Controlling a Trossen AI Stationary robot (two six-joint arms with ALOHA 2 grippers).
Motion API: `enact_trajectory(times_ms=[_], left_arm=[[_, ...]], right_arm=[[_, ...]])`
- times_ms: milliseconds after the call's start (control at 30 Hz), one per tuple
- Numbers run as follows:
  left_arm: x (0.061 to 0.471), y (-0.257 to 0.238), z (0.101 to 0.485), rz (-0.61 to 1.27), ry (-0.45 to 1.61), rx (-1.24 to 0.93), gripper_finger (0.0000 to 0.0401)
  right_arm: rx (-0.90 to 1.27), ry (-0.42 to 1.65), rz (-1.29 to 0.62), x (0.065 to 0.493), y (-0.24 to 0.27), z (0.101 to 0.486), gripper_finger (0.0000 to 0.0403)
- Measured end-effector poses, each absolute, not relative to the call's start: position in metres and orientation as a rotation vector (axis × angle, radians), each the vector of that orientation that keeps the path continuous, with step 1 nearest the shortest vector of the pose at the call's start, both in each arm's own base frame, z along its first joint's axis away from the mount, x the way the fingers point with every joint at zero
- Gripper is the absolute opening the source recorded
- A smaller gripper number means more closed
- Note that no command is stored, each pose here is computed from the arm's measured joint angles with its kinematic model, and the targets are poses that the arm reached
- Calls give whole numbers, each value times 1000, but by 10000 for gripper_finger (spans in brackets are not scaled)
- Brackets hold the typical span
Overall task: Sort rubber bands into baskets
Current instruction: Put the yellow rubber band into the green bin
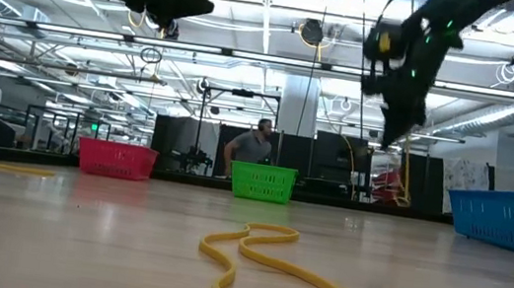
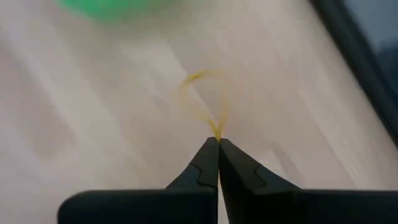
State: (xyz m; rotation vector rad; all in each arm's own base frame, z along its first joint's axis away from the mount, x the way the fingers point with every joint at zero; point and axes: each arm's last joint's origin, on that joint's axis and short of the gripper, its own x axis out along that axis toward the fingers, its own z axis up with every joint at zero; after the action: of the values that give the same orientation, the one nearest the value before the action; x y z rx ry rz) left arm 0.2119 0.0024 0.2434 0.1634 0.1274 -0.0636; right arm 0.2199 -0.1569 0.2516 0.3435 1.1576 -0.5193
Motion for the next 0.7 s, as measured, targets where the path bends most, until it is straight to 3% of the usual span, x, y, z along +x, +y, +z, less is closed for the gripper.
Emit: enact_trajectory(times_ms=[333, 700], left_arm=[[212, 10, 243, 47, 140, 110, 150], [211, 10, 241, 43, 162, 108, 150]], right_arm=[[194, 565, -356, 273, -107, 307, 0], [128, 537, -402, 330, -110, 260, 0]])
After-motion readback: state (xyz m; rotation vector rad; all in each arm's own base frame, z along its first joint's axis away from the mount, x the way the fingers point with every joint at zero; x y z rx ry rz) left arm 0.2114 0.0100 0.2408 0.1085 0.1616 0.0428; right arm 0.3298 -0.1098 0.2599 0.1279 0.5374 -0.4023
